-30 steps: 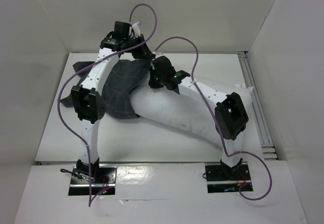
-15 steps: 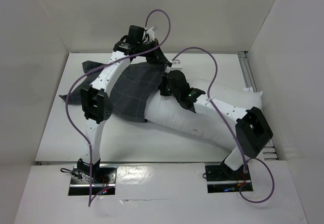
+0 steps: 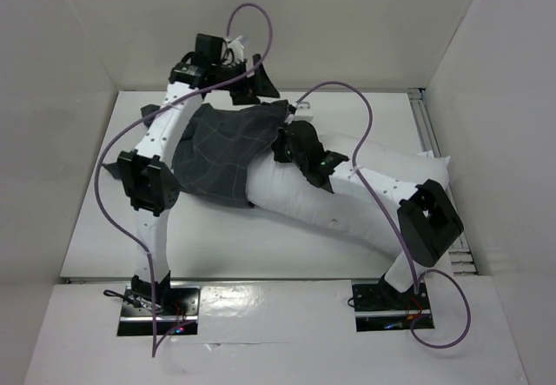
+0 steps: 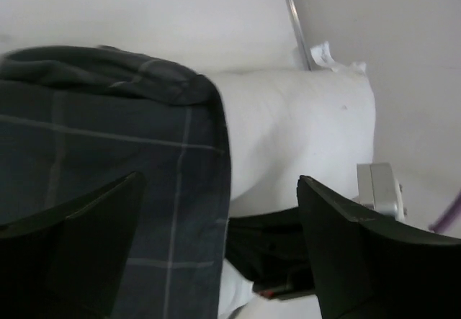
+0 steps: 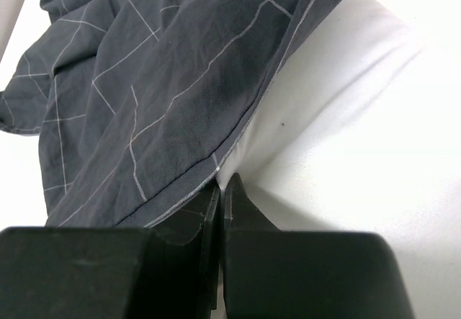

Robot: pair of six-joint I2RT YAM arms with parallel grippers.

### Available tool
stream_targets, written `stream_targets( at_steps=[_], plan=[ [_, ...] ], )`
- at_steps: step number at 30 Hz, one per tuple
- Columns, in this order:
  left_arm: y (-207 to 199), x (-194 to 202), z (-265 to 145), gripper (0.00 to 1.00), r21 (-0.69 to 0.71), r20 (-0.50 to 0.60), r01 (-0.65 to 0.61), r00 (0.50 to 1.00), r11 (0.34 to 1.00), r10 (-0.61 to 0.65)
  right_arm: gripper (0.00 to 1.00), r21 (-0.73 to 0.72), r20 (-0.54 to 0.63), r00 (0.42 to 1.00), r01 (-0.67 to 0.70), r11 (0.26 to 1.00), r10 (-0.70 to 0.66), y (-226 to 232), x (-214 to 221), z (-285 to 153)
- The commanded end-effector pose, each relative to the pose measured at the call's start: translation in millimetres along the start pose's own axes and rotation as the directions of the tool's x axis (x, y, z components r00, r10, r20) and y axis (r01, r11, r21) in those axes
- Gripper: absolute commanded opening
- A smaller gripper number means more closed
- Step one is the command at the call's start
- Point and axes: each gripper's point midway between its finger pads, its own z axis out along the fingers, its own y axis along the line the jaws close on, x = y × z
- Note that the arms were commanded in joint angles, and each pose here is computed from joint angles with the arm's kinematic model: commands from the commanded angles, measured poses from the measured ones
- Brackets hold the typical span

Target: Put the pillow into the pillowcase

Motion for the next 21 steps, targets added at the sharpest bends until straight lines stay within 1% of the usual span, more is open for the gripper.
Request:
stream_targets(
  at_steps=[1,2,3,4,5,6,7,8,9,10,11,12,14,15,16,17,18,19,20,21],
  plan=[
    [-32,-28,-74,1.00,-0.064,0.142,-0.141,0.979,0.988,0.149,0.00,-0.018,0.073,0.996,-0.045,0.999,0.046,2,-24,3],
    [-18,-26,-77,0.93,-0.137,0.141,-0.154,0.975,0.979,0.173,0.00,-0.030,0.065,0.996,-0.053,0.998,0.055,4,-22,3],
    [-12,-19,-82,0.77,-0.177,0.130,-0.152,0.976,0.972,0.176,0.00,-0.041,0.059,0.997,-0.052,0.998,0.055,6,-21,3],
    [-15,-20,-98,0.29,-0.226,0.155,-0.179,0.964,0.958,0.217,0.00,-0.033,0.063,0.996,-0.056,0.998,0.058,2,-24,3],
    [-12,-16,-104,0.08,-0.256,0.158,-0.169,0.964,0.952,0.213,0.00,-0.033,0.063,0.996,-0.056,0.998,0.058,2,-24,3],
    [1,4,-99,0.02,-0.288,0.109,-0.158,0.974,0.945,0.196,0.00,-0.047,0.065,0.996,-0.057,0.997,0.060,6,-27,3],
    [1,12,-101,0.01,-0.306,0.097,-0.169,0.973,0.937,0.208,0.00,-0.050,0.053,0.997,-0.055,0.997,0.057,6,-24,3],
    [5,28,-108,0.29,-0.357,0.082,-0.173,0.973,0.918,0.215,0.00,-0.050,0.052,0.997,-0.055,0.997,0.057,6,-24,3],
    [-2,42,-103,0.51,-0.362,0.058,-0.192,0.972,0.912,0.228,0.00,-0.060,0.058,0.996,-0.059,0.996,0.063,7,-30,3],
    [-6,50,-103,0.67,-0.371,0.051,-0.204,0.969,0.906,0.240,0.00,-0.060,0.058,0.996,-0.059,0.996,0.063,7,-30,3],
    [-8,59,-103,0.80,-0.380,0.039,-0.214,0.968,0.900,0.247,0.00,-0.070,0.040,0.997,-0.057,0.996,0.060,9,-26,5],
    [-6,77,-95,0.89,-0.409,0.009,-0.222,0.969,0.885,0.247,0.00,-0.070,0.040,0.997,-0.057,0.996,0.060,9,-26,5],
    [-9,91,-97,0.95,-0.438,-0.005,-0.243,0.963,0.865,0.269,0.00,-0.074,0.025,0.998,-0.054,0.996,0.056,11,-23,7],
    [4,102,-93,0.95,-0.477,-0.032,-0.233,0.968,0.847,0.249,0.00,-0.084,0.019,0.998,-0.054,0.995,0.056,13,-22,7],
    [-2,112,-88,0.95,-0.463,-0.049,-0.243,0.967,0.853,0.250,0.00,-0.089,0.026,0.998,-0.056,0.994,0.058,15,-26,7],
    [0,116,-85,0.95,-0.474,-0.054,-0.251,0.965,0.844,0.257,0.00,-0.089,0.026,0.998,-0.056,0.994,0.058,15,-26,7],
    [4,115,-83,0.95,-0.512,-0.033,-0.226,0.969,0.829,0.244,0.00,-0.098,0.021,0.998,-0.055,0.994,0.058,16,-26,6],
    [12,124,-78,0.94,-0.526,-0.049,-0.222,0.972,0.821,0.231,0.00,-0.098,0.021,0.998,-0.055,0.994,0.058,16,-26,6],
    [11,127,-77,0.90,-0.532,-0.043,-0.219,0.972,0.818,0.232,0.00,-0.093,0.013,0.998,-0.054,0.994,0.056,15,-24,6],
    [20,127,-77,0.88,-0.562,-0.033,-0.204,0.974,0.802,0.225,0.00,-0.093,0.013,0.998,-0.054,0.994,0.055,15,-23,6]
  ],
)
